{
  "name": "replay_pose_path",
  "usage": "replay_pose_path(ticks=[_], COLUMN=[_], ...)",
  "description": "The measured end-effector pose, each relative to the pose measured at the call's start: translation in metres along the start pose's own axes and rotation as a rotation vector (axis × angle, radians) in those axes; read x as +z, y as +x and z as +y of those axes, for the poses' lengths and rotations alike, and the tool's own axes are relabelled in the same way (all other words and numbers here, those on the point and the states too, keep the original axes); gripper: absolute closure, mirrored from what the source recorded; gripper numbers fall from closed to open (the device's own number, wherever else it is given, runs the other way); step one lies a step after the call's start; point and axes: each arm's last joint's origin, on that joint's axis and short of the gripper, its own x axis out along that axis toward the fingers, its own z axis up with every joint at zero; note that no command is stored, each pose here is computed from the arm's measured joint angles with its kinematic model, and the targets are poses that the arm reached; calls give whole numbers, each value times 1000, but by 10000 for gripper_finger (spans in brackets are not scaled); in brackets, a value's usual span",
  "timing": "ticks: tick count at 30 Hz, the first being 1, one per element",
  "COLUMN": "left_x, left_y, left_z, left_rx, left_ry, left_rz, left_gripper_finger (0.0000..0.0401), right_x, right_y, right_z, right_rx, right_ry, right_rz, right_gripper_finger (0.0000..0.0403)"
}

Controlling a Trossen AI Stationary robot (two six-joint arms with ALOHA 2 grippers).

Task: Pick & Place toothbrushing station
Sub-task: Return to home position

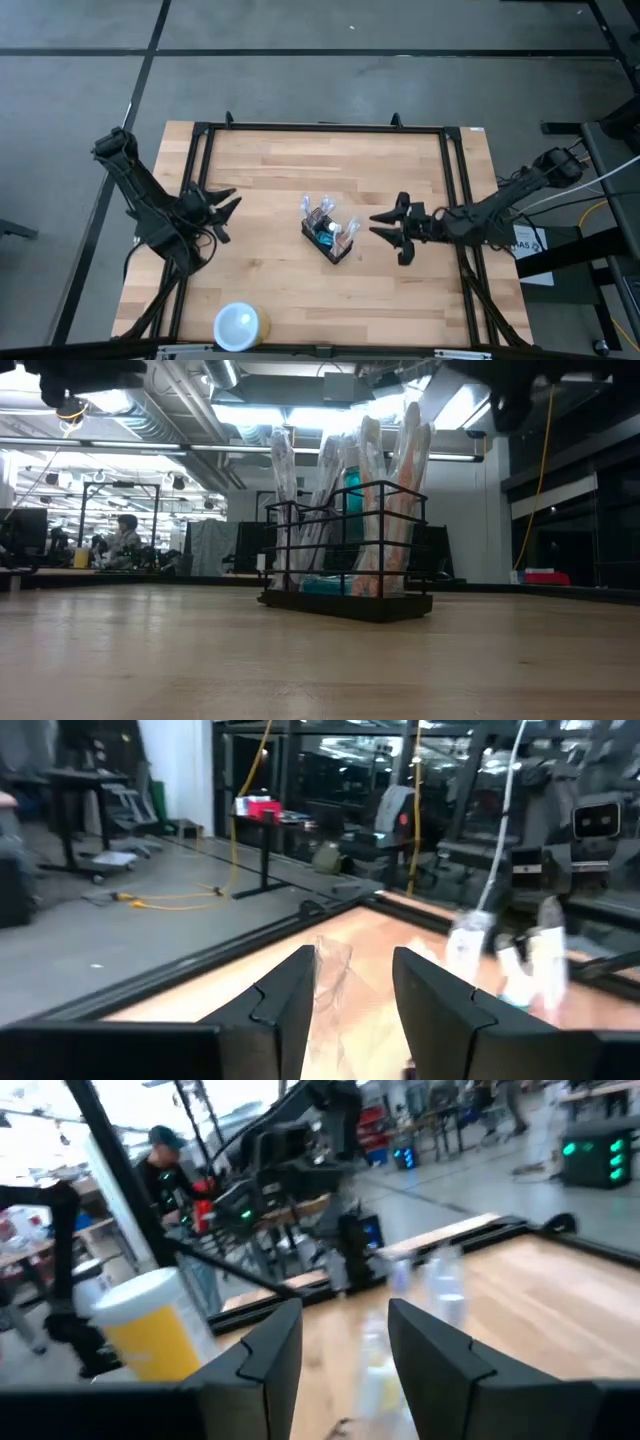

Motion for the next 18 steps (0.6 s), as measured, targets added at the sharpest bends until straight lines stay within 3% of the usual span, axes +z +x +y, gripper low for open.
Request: replay_pose_path(ticks=[6, 10, 14, 18], left_x=[-2, 1, -7, -35], left_y=[11, 17, 18, 11], left_z=[4, 11, 16, 25], left_rx=[81, 138, 153, 96], left_ry=[142, 240, 252, 162], left_rz=[-8, -6, -5, -6], left_gripper_finger=[270, 270, 270, 277], right_x=[-14, -32, -52, -66], right_y=[-6, -14, -28, -44], right_z=[-29, -47, -66, -81], right_rx=[-68, -175, -220, -203], right_ry=[-41, -97, -88, -69], right_rz=[-26, 10, 52, 40], right_gripper_finger=[250, 250, 250, 250])
